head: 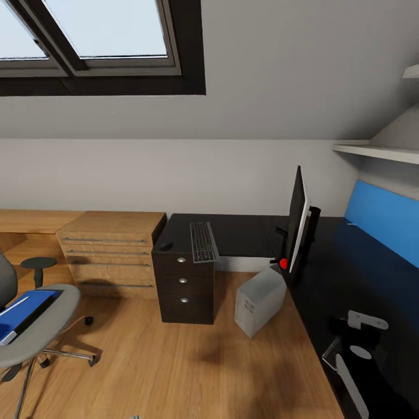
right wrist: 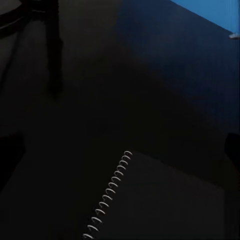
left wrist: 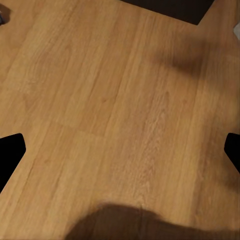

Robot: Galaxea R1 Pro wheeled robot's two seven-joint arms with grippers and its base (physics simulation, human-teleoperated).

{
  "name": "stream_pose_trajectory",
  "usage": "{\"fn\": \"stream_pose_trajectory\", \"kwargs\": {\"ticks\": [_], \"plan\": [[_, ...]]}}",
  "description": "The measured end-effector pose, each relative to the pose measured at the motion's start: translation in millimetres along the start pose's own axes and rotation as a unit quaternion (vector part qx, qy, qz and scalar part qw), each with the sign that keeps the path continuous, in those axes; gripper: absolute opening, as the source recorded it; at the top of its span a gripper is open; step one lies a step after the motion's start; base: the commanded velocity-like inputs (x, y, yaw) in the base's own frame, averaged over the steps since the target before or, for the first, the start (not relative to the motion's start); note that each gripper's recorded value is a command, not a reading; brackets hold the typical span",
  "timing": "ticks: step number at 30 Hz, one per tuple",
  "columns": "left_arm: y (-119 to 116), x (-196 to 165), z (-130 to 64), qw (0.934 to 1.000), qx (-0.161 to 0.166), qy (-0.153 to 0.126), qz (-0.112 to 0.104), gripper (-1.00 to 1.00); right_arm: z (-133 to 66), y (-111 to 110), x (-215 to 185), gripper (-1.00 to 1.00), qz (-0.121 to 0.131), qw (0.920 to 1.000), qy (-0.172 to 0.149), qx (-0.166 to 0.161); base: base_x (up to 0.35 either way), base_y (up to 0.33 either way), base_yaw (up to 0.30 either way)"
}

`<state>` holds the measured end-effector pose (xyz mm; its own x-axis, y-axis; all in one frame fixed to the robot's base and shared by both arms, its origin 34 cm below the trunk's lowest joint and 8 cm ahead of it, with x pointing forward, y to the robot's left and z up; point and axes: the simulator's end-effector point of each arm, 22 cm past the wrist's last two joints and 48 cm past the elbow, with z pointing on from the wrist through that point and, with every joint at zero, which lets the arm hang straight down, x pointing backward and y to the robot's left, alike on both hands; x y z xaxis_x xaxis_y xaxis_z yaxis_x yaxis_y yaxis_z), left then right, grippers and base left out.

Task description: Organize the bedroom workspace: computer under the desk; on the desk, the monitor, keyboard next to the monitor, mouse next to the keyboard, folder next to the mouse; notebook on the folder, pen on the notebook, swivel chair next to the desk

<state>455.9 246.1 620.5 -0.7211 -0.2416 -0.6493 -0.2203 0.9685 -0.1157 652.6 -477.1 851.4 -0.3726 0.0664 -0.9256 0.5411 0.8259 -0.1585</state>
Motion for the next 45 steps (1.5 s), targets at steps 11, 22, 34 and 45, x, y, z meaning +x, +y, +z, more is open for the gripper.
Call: {"fn": "stream_pose_trajectory", "kwargs": {"ticks": [11, 22, 34, 45], "plan": [[-1.1, 0.3, -0.1, 1.0000, 0.001, 0.000, 0.000, 1.00, 28.0, -39.5, 51.6, 1.00, -0.033, 0.9984, 0.040, 0.020, 0.000, 0.000, 0.000], [-1.6, 0.4, -0.1, 1.0000, 0.002, 0.000, 0.001, 1.00, 48.3, -32.1, 58.6, 1.00, -0.038, 0.9972, 0.063, -0.010, 0.000, 0.000, 0.000], [-2.0, 0.4, -0.2, 1.0000, 0.003, 0.000, 0.001, 1.00, 48.2, -15.3, 60.2, 1.00, -0.036, 0.9959, 0.067, -0.049, 0.016, 0.002, 0.000], [-2.2, 0.0, -0.2, 1.0000, 0.003, -0.001, 0.001, 1.00, 48.8, -13.4, 60.6, 1.00, -0.036, 0.9952, 0.071, -0.057, 0.174, 0.051, 0.000]]}}
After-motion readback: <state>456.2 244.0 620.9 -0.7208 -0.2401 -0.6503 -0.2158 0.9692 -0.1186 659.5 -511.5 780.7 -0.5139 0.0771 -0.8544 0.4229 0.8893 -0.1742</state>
